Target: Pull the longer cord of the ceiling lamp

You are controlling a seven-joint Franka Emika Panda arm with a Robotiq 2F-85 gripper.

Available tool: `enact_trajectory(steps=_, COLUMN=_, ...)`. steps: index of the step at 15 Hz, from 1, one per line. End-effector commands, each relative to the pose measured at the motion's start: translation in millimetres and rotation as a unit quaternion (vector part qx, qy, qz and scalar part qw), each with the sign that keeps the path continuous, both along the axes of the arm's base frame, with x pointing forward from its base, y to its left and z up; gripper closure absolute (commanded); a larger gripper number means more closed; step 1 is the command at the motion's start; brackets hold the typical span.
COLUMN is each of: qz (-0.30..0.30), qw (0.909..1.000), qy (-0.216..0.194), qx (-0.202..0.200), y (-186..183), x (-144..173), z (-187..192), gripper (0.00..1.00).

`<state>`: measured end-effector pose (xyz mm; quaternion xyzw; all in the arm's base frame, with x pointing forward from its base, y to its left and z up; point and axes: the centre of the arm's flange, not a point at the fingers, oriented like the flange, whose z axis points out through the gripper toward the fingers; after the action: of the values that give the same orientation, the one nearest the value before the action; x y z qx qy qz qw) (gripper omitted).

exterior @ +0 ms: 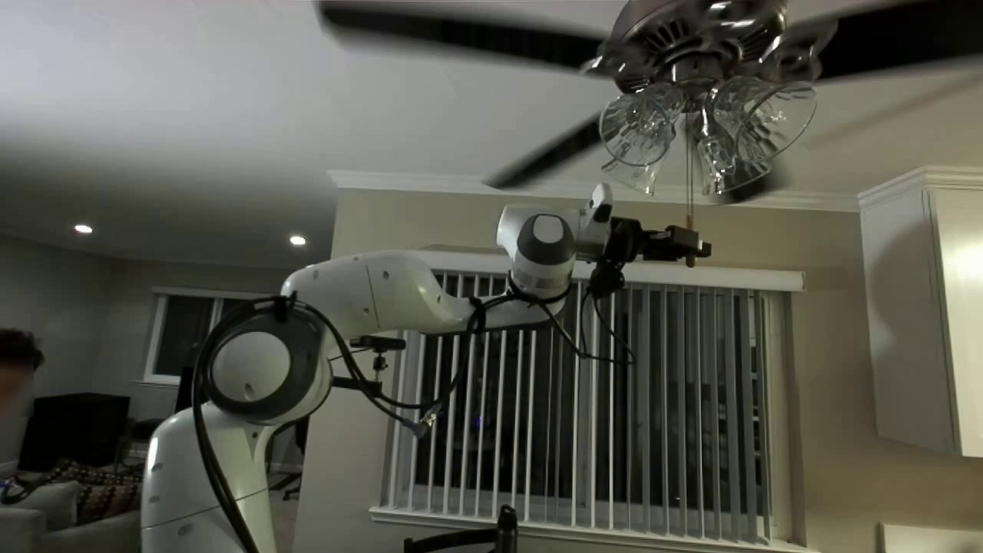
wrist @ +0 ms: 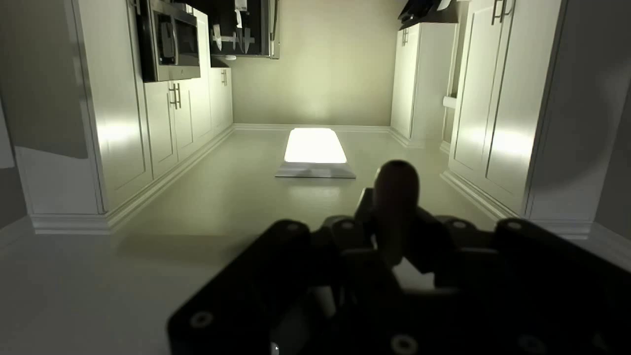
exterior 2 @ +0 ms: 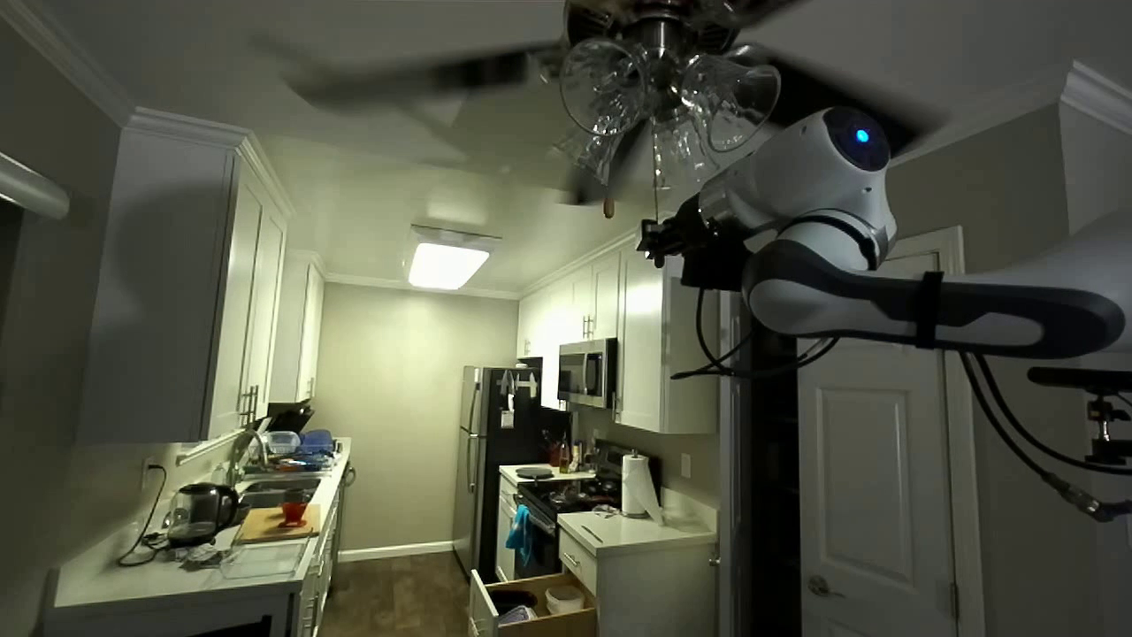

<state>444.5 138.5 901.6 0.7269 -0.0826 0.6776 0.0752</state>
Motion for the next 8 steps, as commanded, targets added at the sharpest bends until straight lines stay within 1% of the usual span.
enact_trajectory(steps=1, qz=-0.002, qw=0.9998, qy=0.017, qx=0.004, y=-2.4, x=-0.6, z=-18.4, gripper=0.98)
enact_trajectory(steps=2, qz=0.001, qw=0.9999, qy=0.013, qx=0.005, y=-1.6, x=-3.1, z=-15.7, gripper=0.65)
enact_trajectory(steps=3, qz=0.004, qw=0.9999, qy=0.011, qx=0.005, y=-0.5, x=-5.8, z=-13.5, gripper=0.65)
enact_trajectory(steps=6, qz=0.012, qw=0.9997, qy=0.020, qx=0.007, y=1.4, x=-7.2, z=-19.8, gripper=0.47)
enact_trajectory(steps=8, qz=0.017, qw=0.9993, qy=0.033, qx=0.009, y=-0.9, x=-9.1, z=-26.3, gripper=0.34)
